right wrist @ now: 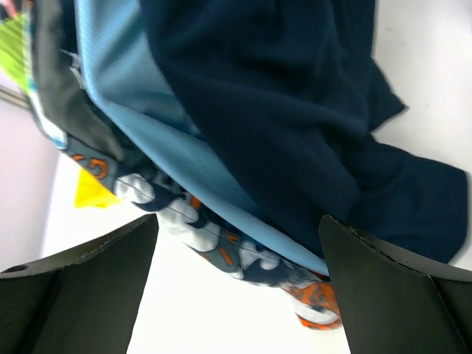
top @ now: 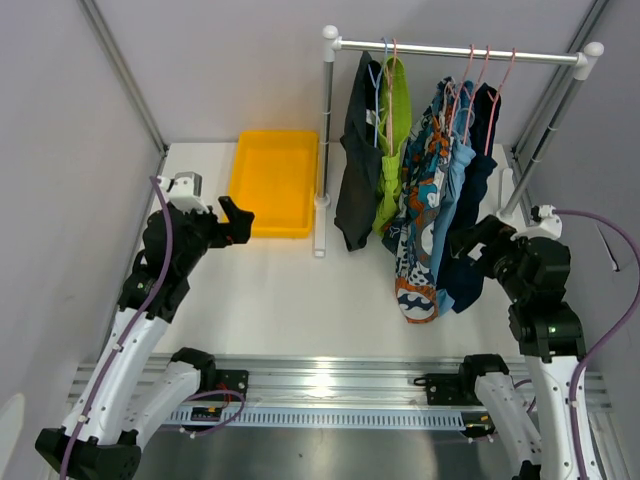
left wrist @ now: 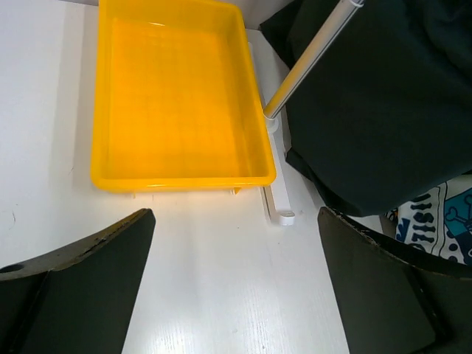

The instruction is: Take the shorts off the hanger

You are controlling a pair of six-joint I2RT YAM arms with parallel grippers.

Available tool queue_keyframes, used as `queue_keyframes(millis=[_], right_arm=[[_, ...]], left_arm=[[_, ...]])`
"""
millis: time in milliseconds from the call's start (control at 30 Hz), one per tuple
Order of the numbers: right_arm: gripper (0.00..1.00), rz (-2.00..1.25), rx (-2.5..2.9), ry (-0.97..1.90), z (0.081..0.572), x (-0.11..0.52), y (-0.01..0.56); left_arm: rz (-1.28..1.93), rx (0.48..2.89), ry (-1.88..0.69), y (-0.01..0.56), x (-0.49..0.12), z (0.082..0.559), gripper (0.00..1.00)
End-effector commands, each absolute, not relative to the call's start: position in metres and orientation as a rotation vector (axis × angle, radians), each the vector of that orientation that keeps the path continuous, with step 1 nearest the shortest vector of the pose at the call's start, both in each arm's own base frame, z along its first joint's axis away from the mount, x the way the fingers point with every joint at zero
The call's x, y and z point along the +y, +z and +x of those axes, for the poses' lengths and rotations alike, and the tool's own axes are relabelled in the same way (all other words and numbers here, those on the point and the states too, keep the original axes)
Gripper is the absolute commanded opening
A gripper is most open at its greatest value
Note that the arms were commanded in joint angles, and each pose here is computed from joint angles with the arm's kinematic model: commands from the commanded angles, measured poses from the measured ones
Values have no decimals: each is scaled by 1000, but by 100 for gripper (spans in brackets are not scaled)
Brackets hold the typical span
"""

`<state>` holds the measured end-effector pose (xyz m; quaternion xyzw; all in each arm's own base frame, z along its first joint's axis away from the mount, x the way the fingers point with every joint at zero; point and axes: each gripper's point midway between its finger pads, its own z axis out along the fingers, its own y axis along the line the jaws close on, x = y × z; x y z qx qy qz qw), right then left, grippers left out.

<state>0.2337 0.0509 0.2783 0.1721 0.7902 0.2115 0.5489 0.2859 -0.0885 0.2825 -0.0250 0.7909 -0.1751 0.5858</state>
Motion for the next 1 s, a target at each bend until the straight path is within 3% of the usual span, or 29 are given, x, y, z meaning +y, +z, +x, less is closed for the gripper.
queue_keyframes(millis=[0,200,333,667,967], right_arm=[[99,322,1735,406,229,38,339],[99,298,1561,285,242,18,442],[97,266,1516,274,272,19,478],[63,277,1502,210,367,15,486],[57,291,1498,189,405,13,481]], left_arm=[[-46,1816,-390,294,-86,284,99],[1,1824,-456,294,-98,280,99],[-3,1828,-451,293,-97,281,99],[-7,1843,-453,289,-98,282,99],[-8,1841,-452,289,-97,281,99]])
